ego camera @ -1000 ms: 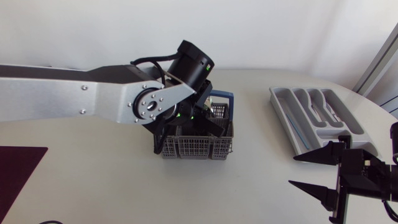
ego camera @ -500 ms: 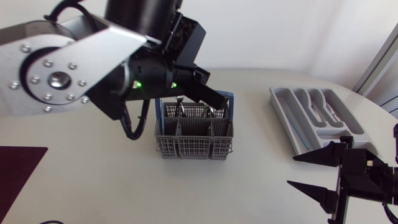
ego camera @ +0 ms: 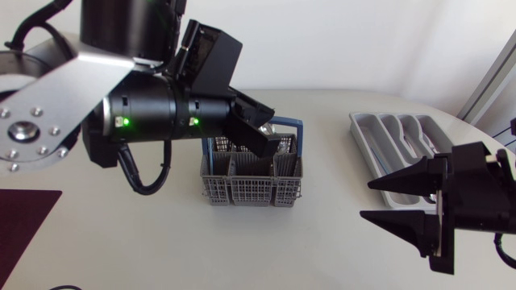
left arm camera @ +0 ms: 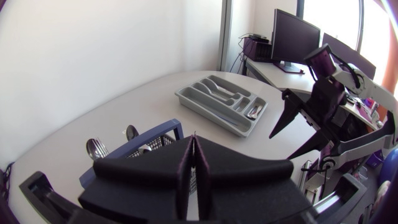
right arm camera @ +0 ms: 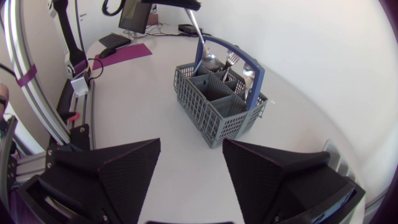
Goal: Sort the cutlery from the basket into the organizer compartments.
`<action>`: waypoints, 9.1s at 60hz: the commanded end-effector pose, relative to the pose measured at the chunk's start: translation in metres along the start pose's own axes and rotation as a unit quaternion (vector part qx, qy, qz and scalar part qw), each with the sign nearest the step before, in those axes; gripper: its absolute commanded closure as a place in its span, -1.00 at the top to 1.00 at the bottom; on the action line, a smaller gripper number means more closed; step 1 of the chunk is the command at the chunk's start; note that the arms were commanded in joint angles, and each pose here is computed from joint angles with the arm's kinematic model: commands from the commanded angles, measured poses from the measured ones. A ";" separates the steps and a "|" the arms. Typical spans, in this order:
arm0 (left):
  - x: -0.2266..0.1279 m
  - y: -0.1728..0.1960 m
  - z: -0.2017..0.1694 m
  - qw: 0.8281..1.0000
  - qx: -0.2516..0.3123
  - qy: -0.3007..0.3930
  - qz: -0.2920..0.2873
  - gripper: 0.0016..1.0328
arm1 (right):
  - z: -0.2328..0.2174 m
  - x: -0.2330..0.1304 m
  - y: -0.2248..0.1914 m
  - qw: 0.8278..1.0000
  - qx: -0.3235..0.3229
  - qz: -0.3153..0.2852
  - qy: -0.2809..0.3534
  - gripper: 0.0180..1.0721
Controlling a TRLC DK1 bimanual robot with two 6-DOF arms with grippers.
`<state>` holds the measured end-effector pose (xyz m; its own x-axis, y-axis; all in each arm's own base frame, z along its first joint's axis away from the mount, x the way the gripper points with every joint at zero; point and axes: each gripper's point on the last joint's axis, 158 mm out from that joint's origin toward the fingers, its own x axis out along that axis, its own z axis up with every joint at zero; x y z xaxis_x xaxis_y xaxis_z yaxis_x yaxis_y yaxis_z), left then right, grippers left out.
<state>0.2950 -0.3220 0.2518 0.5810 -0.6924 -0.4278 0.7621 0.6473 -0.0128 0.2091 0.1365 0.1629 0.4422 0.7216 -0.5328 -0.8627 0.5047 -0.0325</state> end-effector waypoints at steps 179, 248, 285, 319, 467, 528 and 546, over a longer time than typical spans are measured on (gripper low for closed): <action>0.091 -0.082 -0.017 0.866 0.438 -0.161 0.177 -0.93 | 0.046 0.092 -0.060 0.824 0.505 0.164 0.198 -0.20; 0.099 -0.068 -0.007 0.859 0.446 -0.165 0.189 -0.93 | 0.044 0.094 -0.073 0.763 0.593 0.114 0.228 -0.31; 0.100 -0.071 -0.011 0.855 0.456 -0.162 0.187 -0.93 | 0.043 0.099 -0.083 0.716 0.653 0.101 0.225 -0.54; 0.103 -0.078 -0.016 0.855 0.462 -0.164 0.170 -0.93 | 0.052 0.102 -0.080 0.711 0.655 0.118 0.225 -0.89; 0.073 0.023 -0.066 0.950 0.280 0.131 -0.038 0.65 | -0.193 -0.076 -0.259 0.943 0.217 0.057 0.246 -0.89; 0.004 0.029 -0.117 0.932 0.302 0.186 -0.071 0.65 | -0.297 -0.103 -0.247 0.900 -0.044 0.091 0.424 -0.89; -0.010 0.038 -0.120 0.935 0.299 0.182 -0.061 0.65 | -0.291 -0.103 -0.267 0.896 -0.074 0.031 0.436 -0.16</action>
<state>0.2884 -0.2603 0.1484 0.4312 -0.5250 -0.7338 0.9014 0.2153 0.3756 0.3241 -0.2141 -0.0296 0.0561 0.0932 -0.9941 -0.9246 0.3805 -0.0165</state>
